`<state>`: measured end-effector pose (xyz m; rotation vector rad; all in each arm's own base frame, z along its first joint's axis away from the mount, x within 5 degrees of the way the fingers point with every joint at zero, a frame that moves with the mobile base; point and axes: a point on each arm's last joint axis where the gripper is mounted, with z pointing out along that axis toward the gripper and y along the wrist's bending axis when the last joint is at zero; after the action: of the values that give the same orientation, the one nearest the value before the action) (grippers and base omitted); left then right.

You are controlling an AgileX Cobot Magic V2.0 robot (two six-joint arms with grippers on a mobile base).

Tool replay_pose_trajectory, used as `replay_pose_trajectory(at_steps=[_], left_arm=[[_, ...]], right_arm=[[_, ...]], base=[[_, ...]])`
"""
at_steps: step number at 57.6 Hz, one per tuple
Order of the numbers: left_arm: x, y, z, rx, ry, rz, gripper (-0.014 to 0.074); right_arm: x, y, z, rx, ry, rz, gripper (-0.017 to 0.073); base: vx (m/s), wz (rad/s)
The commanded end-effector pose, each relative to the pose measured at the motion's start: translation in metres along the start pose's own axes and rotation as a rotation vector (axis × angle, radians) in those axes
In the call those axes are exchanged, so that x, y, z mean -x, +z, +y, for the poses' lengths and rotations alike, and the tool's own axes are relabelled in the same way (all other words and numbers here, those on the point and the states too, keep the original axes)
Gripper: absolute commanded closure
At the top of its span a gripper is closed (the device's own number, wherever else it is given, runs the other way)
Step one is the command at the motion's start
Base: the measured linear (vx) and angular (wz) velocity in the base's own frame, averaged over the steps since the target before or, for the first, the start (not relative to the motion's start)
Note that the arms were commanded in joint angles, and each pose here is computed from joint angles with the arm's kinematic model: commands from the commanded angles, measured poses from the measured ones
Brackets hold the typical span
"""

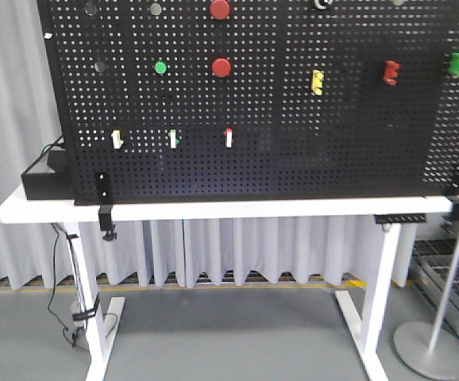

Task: Rotate knob clockwise with right arm
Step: 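Drive the base toward the black pegboard with both arms raised, then move the right gripper in front of the white rotary knob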

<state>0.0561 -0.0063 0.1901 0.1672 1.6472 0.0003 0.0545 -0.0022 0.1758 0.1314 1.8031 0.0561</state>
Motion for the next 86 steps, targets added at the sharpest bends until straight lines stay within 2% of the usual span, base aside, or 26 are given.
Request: replay_pose_trajectory(at_steps=[1, 57, 86], left_arm=[[-0.0024, 0.0006, 0.0002, 0.009, -0.007, -0.068, 0.0600], [-0.0024, 0.0006, 0.0002, 0.009, -0.007, -0.068, 0.0600], [-0.0024, 0.0006, 0.0002, 0.009, -0.007, -0.068, 0.0600]], right_arm=[[0.0052, -0.0005, 0.0007, 0.010, -0.007, -0.084, 0.0567], [0.0052, -0.0005, 0.0007, 0.010, -0.007, -0.084, 0.0567], [0.0052, -0.0005, 0.0007, 0.009, -0.007, -0.084, 0.0567]], base=[[0.44, 0.07], [0.40, 0.04], [0.24, -0.08]])
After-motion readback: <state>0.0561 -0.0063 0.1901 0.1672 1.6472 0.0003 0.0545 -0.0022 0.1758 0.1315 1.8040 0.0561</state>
